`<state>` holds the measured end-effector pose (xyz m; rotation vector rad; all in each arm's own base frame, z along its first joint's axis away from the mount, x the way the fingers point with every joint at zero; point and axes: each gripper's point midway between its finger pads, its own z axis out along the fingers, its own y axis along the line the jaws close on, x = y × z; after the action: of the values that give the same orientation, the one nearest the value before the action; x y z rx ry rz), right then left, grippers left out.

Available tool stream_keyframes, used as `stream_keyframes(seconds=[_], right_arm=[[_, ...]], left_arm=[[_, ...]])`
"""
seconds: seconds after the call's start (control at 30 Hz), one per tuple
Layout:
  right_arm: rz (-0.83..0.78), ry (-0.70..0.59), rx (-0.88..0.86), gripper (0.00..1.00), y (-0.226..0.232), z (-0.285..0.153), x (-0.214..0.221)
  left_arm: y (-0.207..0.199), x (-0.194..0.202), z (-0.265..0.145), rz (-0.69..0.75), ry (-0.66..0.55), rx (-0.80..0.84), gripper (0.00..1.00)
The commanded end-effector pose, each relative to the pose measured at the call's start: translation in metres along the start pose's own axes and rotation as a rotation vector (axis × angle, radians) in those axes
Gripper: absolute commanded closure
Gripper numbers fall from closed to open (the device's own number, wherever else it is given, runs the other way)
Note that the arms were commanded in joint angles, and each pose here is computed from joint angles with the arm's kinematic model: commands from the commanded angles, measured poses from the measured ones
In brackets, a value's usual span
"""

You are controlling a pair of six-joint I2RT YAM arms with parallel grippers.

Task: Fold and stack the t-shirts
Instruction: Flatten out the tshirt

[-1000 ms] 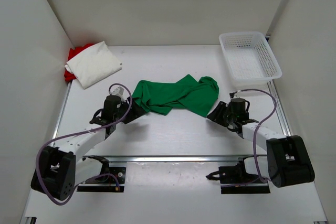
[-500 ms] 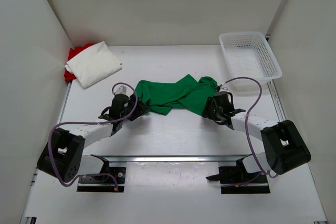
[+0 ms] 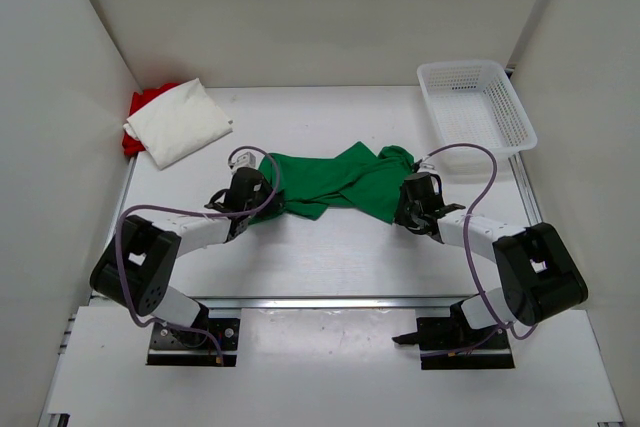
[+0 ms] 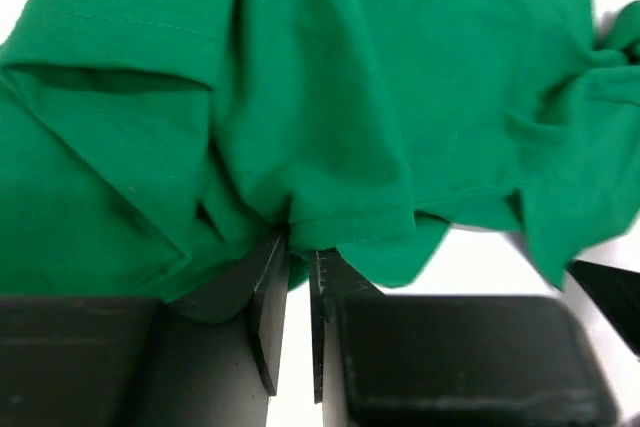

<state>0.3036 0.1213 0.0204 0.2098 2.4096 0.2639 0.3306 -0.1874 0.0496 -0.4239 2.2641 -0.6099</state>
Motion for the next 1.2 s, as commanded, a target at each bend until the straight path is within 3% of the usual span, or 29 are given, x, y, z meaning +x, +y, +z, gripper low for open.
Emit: stream_keyframes(seconds=[0.0,0.17,0.33,0.43,0.5,0.6,0.67,0.7,0.83,1.0,1.17], right_arm=[[-0.013,0.040,0.018,1.00,-0.008,-0.002,0.013],[-0.037,0.034,-0.019,0.70,0.003,-0.009,0.010],[-0.052,0.063,-0.029,0.64,0.011,-0.011,0.016],[-0.059,0.084,-0.026,0.65,0.007,-0.007,0.025],[-0.054,0.087,-0.042,0.72,0.009,-0.005,0.025],[-0.055,0.087,-0.048,0.88,0.010,-0.004,0.024],[-0.048,0.085,-0.043,0.94,0.008,-0.003,0.024],[-0.045,0.078,-0.052,0.98,0.010,-0.004,0.022],[-0.031,0.032,-0.059,1.00,0.009,-0.017,0.010],[0.010,-0.013,-0.113,1.00,0.007,-0.058,-0.005],[0.033,-0.004,-0.139,1.00,-0.004,-0.104,0.009]], left_arm=[[-0.001,-0.011,0.001,0.034,-0.030,-0.023,0.74],[0.002,-0.018,-0.005,0.081,-0.065,-0.057,0.59],[0.005,-0.019,-0.002,0.161,-0.061,-0.103,0.50],[0.007,-0.007,0.005,0.185,-0.017,-0.113,0.49],[0.004,-0.001,0.009,0.189,0.010,-0.102,0.51],[0.000,0.001,0.013,0.193,0.022,-0.097,0.74],[-0.007,-0.001,0.012,0.194,0.023,-0.088,0.95],[-0.012,-0.003,0.011,0.179,0.028,-0.076,1.00],[-0.022,-0.008,-0.007,0.154,0.092,-0.020,1.00],[-0.034,-0.023,-0.061,0.237,0.133,0.064,1.00],[0.016,0.013,-0.107,0.458,0.348,-0.027,1.00]])
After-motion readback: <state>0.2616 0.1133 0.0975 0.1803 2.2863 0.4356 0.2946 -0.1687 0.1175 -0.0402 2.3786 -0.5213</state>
